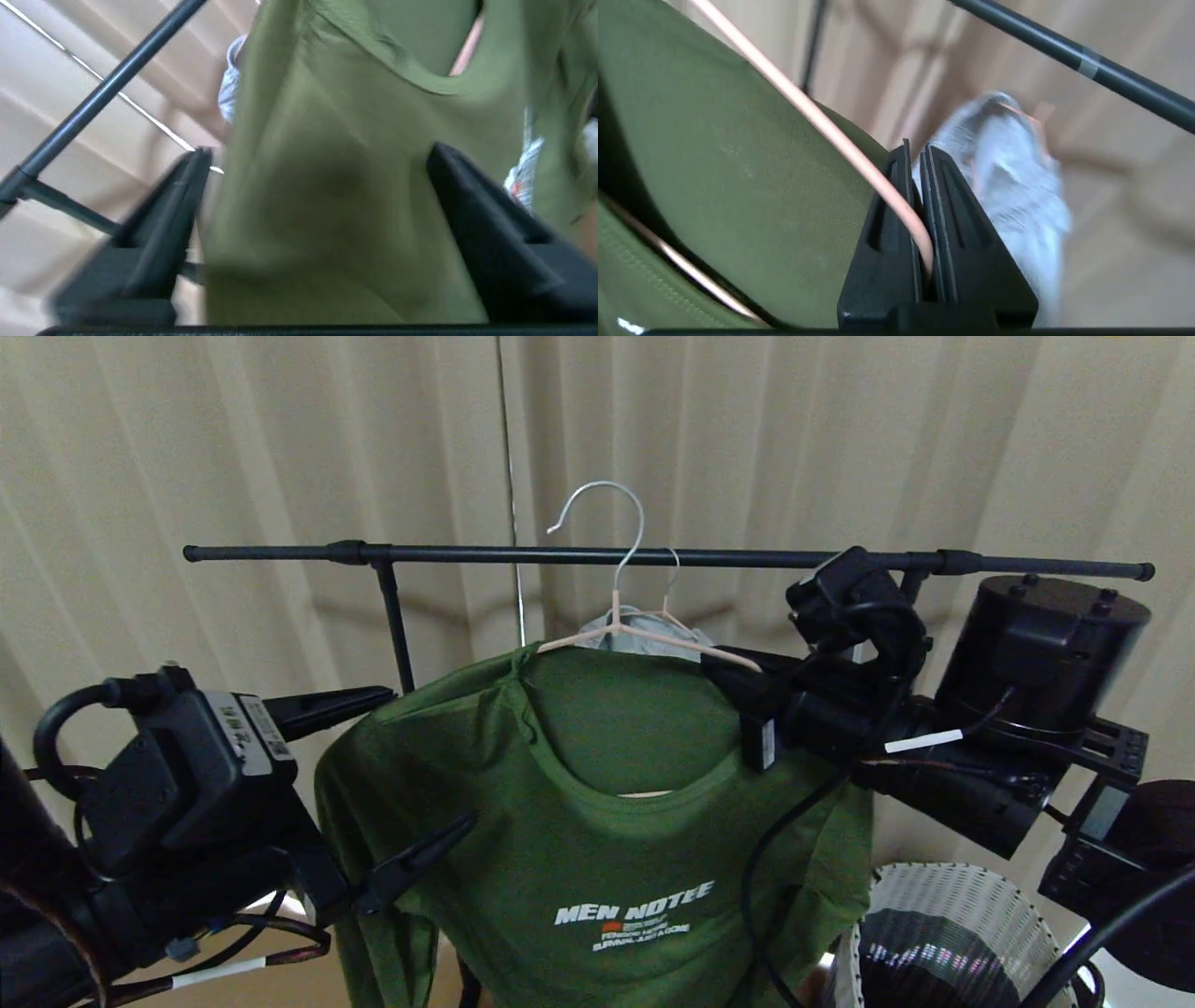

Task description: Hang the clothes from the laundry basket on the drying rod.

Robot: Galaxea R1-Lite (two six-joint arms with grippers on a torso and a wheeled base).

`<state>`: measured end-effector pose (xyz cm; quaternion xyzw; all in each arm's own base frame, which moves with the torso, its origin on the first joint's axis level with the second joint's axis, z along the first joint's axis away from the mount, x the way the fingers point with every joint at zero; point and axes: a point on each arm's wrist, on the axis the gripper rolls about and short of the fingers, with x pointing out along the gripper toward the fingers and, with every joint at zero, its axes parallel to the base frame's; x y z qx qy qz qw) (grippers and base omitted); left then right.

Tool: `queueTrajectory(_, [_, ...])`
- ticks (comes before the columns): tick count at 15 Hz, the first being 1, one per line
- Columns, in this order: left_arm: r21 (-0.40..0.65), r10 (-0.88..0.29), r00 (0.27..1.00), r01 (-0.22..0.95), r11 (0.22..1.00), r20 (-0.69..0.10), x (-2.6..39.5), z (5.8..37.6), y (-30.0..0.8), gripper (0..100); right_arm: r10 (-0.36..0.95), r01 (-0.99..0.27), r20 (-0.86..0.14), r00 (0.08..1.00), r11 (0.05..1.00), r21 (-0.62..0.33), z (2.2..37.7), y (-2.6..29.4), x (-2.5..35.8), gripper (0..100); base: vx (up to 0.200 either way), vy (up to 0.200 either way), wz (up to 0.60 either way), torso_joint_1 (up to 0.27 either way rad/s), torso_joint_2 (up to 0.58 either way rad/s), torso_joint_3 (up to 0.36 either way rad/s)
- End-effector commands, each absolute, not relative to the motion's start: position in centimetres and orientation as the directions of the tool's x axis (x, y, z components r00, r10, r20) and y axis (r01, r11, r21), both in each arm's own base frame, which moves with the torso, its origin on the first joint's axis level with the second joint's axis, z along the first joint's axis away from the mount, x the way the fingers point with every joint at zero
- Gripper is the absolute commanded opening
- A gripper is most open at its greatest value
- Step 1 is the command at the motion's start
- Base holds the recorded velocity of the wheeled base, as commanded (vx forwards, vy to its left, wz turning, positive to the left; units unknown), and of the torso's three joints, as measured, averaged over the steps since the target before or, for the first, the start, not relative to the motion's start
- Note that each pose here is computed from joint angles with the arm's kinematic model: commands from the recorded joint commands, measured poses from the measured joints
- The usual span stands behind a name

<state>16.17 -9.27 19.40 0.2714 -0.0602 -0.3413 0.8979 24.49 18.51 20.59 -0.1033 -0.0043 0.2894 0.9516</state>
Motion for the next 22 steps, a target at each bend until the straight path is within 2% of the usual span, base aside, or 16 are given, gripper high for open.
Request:
queueTrajectory(1, [0.508, -0.650, 0.760, 0.565, 0.650, -0.014, 14.9, 20.6, -8.6, 100, 0.531, -0.529, -0.032, 0.847, 0.834, -0.155, 21.2, 17.1, 23.3, 0, 0.000, 0.000, 0.00, 0.000, 0.00, 0.000])
queueTrajectory(3, [0.466, -0.636, 0.772, 0.558, 0.687, 0.014, 14.1, 20.9, -8.0, 100, 0.523, -0.524, -0.046, 0.851, 0.844, -0.114, 20.9, 16.0, 22.0, 0, 0.000, 0.000, 0.00, 0.000, 0.00, 0.000])
queueTrajectory(5, [0.452, -0.601, 0.800, 0.536, 0.713, -0.002, 13.7, 20.2, -6.9, 100, 0.488, -0.492, -0.069, 0.870, 0.864, -0.105, 20.2, 14.3, 21.6, 0, 0.000, 0.000, 0.00, 0.000, 0.00, 0.000])
queueTrajectory(7, [0.452, -0.603, 0.798, 0.536, 0.713, 0.006, 12.4, 19.8, -6.3, 100, 0.454, -0.457, -0.053, 0.889, 0.883, -0.102, 19.6, 13.0, 21.4, 0, 0.000, 0.000, 0.00, 0.000, 0.00, 0.000])
queueTrajectory(9, [0.426, -0.606, 0.793, 0.572, 0.701, -0.069, 11.7, 18.4, -6.1, 100, 0.441, -0.439, 0.005, 0.897, 0.893, -0.099, 19.5, 12.7, 21.5, 0, 0.000, 0.000, 0.00, 0.000, 0.00, 0.000])
queueTrajectory(10, [0.412, -0.600, 0.792, 0.586, 0.697, -0.111, 11.6, 17.7, -6.0, 100, 0.443, -0.439, 0.014, 0.897, 0.893, -0.098, 19.3, 12.6, 21.3, 0, 0.000, 0.000, 0.00, 0.000, 0.00, 0.000])
queueTrajectory(11, [0.412, -0.600, 0.792, 0.586, 0.697, -0.111, 11.6, 17.7, -6.0, 100, 0.443, -0.439, 0.014, 0.897, 0.893, -0.098, 19.3, 12.6, 21.3, 0, 0.000, 0.000, 0.00, 0.000, 0.00, 0.000])
queueTrajectory(13, [0.386, -0.581, 0.786, 0.613, 0.690, -0.210, 12.5, 16.0, -6.2, 100, 0.447, -0.445, 0.003, 0.895, 0.891, -0.096, 18.3, 12.3, 20.8, 0, 0.000, 0.000, 0.00, 0.000, 0.00, 0.000])
queueTrajectory(16, [0.366, -0.558, 0.774, 0.633, 0.682, -0.297, 13.4, 14.5, -6.4, 100, 0.449, -0.443, 0.050, 0.892, 0.891, -0.099, 18.3, 12.1, 20.4, 0, 0.000, 0.000, 0.00, 0.000, 0.00, 0.000])
queueTrajectory(19, [0.351, -0.552, 0.760, 0.649, 0.675, -0.344, 14.6, 13.8, -6.9, 100, 0.448, -0.437, 0.075, 0.891, 0.890, -0.127, 18.6, 11.9, 20.1, 0, 0.000, 0.000, 0.00, 0.000, 0.00, 0.000])
queueTrajectory(22, [0.348, -0.551, 0.758, 0.651, 0.674, -0.350, 15.8, 14.0, -7.4, 100, 0.449, -0.436, 0.093, 0.889, 0.890, -0.132, 18.8, 11.9, 20.1, 0, 0.000, 0.000, 0.00, 0.000, 0.00, 0.000])
